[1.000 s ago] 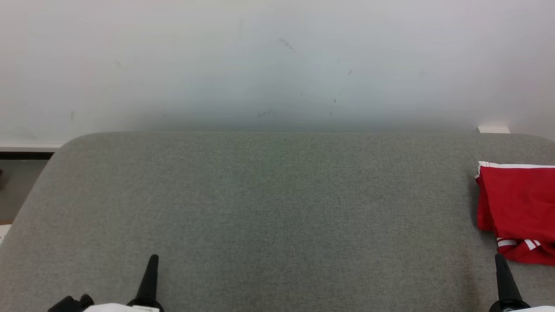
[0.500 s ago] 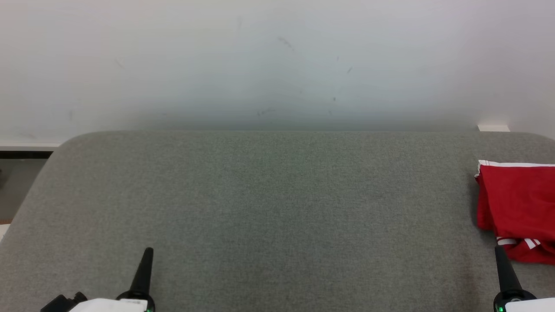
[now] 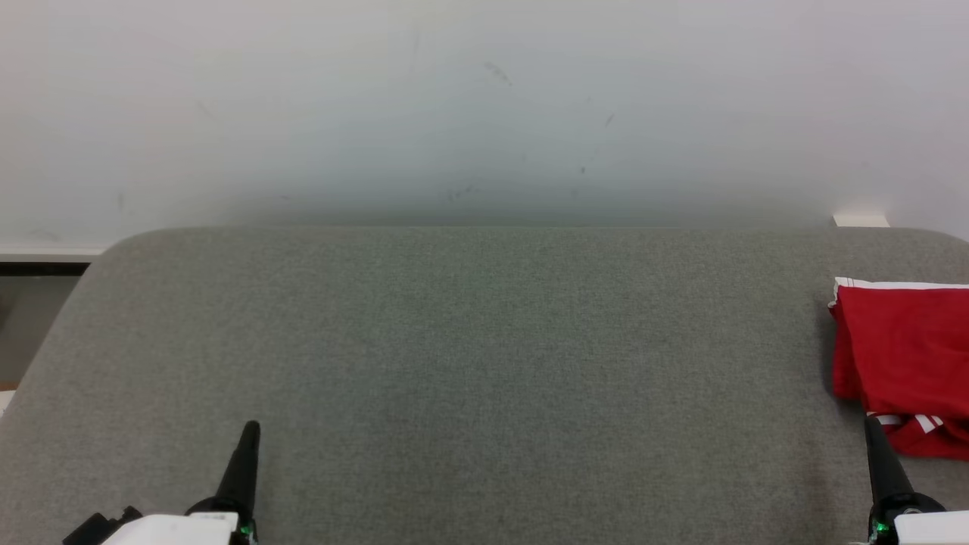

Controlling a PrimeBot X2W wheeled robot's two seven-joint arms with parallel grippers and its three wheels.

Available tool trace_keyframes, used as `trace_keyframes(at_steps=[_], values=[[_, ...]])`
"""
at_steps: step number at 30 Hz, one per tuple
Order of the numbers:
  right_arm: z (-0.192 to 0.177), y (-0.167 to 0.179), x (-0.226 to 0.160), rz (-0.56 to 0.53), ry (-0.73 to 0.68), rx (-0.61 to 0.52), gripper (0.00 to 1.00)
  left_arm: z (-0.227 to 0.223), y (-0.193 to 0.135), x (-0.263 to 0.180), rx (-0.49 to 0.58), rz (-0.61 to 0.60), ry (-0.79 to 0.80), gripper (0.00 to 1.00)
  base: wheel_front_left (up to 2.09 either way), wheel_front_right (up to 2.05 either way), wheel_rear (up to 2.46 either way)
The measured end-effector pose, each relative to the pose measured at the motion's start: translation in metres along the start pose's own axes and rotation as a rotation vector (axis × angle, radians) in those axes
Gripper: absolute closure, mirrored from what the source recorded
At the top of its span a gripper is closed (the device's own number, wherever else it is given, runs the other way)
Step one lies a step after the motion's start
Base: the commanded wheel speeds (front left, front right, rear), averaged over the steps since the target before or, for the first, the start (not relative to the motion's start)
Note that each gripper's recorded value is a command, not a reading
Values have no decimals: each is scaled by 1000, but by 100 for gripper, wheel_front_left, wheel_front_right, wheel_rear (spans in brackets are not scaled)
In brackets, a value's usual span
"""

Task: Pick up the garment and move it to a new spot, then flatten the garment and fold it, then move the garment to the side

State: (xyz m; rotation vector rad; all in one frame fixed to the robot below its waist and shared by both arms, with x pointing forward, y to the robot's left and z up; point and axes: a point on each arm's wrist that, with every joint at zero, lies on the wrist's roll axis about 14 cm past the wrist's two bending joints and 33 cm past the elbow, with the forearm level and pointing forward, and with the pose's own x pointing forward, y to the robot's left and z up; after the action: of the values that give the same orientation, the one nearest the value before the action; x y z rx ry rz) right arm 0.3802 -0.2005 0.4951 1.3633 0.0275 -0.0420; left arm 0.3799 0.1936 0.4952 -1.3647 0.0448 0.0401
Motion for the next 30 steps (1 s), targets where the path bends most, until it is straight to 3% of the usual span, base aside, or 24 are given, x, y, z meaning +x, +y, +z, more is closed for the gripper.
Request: trace_keyframes(at_steps=[30], values=[[2,13,9,46,11,210,100,8,-12,9,-211,-52,-2,100,0,0,0]])
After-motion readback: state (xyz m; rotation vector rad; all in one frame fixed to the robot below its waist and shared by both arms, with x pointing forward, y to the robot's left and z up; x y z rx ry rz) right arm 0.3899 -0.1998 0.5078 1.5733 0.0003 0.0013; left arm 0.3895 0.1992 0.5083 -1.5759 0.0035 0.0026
